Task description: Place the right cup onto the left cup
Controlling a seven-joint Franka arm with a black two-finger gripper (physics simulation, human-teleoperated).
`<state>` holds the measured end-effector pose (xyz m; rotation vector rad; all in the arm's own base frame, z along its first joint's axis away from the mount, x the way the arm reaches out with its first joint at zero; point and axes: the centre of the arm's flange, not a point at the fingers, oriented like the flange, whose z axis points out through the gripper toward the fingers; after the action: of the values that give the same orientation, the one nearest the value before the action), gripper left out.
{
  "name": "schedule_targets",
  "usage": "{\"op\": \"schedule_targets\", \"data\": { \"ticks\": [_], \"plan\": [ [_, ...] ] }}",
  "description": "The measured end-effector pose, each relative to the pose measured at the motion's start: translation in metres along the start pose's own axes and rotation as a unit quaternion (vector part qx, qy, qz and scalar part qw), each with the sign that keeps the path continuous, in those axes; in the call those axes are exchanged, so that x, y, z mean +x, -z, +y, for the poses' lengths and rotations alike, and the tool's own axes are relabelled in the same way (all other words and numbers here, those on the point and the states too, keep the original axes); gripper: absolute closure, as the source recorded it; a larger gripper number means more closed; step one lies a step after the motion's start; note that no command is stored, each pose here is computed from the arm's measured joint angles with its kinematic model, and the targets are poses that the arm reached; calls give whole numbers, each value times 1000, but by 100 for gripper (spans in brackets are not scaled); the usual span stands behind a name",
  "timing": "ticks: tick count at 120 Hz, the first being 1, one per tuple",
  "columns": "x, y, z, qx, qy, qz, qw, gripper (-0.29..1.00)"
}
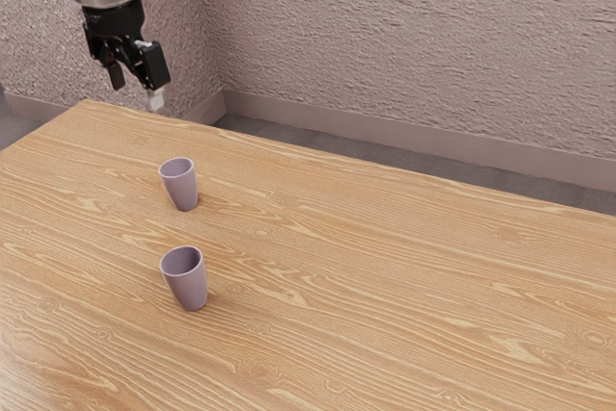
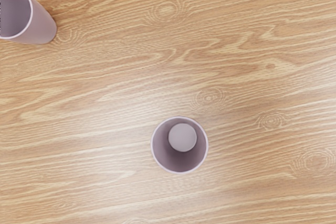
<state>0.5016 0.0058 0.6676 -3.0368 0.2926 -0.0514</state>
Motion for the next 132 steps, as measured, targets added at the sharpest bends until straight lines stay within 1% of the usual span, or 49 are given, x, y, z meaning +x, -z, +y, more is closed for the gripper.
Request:
{"op": "schedule_targets", "data": {
  "ticks": [15,40,65,85,105,132],
  "plan": [
    [-5,-14,-2,-3,9,-13,1000,0],
    [-19,-86,-5,-16,26,-77,997,0],
    [-34,-157,-1,-33,34,-142,989,0],
    [-42,-217,-2,-43,43,-179,982,0],
    [-40,-262,-3,-50,50,-190,979,0],
    [-24,-291,-14,-52,59,-164,983,0]
  ]
}}
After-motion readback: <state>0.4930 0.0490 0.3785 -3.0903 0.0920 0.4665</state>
